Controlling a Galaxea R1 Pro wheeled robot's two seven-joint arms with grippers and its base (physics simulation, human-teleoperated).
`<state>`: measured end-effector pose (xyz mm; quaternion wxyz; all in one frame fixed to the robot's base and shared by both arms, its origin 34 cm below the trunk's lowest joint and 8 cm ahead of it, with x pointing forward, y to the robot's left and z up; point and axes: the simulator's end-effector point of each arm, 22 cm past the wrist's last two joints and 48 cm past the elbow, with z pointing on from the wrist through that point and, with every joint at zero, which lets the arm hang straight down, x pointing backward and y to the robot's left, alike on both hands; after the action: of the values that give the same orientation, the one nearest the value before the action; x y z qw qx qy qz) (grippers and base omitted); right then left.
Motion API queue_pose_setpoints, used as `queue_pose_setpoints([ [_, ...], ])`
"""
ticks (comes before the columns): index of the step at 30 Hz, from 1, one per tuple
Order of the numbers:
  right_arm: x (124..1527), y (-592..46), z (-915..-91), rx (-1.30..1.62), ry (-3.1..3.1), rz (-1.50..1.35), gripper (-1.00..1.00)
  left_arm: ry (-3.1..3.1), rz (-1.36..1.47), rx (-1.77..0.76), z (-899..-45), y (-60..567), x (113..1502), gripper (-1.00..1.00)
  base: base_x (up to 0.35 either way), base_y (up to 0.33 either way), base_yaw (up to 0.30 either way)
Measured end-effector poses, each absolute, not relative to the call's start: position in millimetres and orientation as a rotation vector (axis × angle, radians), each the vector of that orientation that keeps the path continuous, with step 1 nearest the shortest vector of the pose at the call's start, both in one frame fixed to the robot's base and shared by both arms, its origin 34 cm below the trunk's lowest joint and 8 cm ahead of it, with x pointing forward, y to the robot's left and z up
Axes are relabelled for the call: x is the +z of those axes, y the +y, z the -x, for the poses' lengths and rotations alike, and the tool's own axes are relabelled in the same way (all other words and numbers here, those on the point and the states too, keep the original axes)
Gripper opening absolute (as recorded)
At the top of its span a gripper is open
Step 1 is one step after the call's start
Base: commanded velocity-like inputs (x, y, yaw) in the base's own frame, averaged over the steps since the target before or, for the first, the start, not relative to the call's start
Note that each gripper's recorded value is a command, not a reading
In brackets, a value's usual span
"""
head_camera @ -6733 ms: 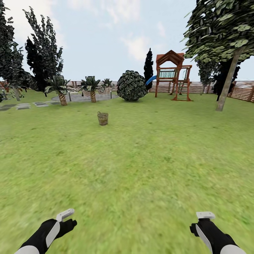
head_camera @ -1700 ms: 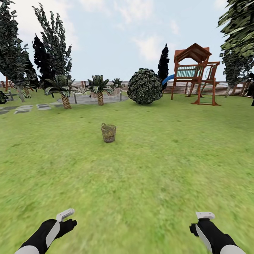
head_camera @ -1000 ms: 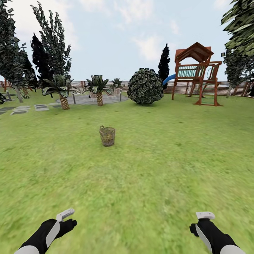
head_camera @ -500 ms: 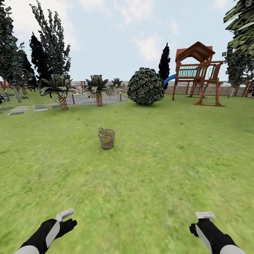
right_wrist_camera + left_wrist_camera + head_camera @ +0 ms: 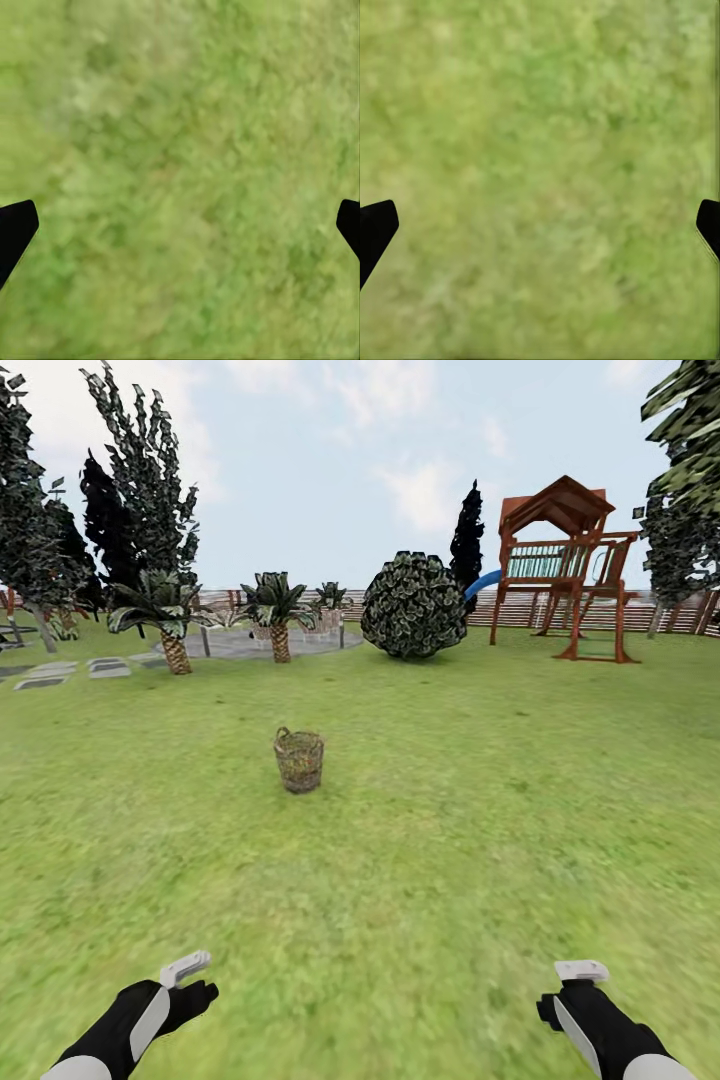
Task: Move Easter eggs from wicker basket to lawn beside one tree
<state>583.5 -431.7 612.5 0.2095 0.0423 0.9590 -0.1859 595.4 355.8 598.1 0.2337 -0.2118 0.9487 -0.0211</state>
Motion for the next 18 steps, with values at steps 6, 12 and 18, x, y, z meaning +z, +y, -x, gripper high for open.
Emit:
queue_pose_setpoints([
  [6, 612.4, -431.6, -583.5, -0.517, 2.667, -0.118, 1.00, 2.605, 0.582, -0.058, -595.5, 355.9, 598.2, 1.00, 0.328, 0.000, 0.000],
  [12, 612.4, -431.7, -583.5, -0.517, 2.667, -0.118, 1.00, 2.605, 0.582, -0.058, -595.3, 355.8, 598.1, 1.00, 0.328, 0.000, 0.000],
  [18, 612.2, -430.7, -583.6, -0.515, 2.668, -0.117, 1.00, 2.605, 0.582, -0.058, -595.5, 355.9, 598.2, 1.00, 0.328, 0.000, 0.000],
])
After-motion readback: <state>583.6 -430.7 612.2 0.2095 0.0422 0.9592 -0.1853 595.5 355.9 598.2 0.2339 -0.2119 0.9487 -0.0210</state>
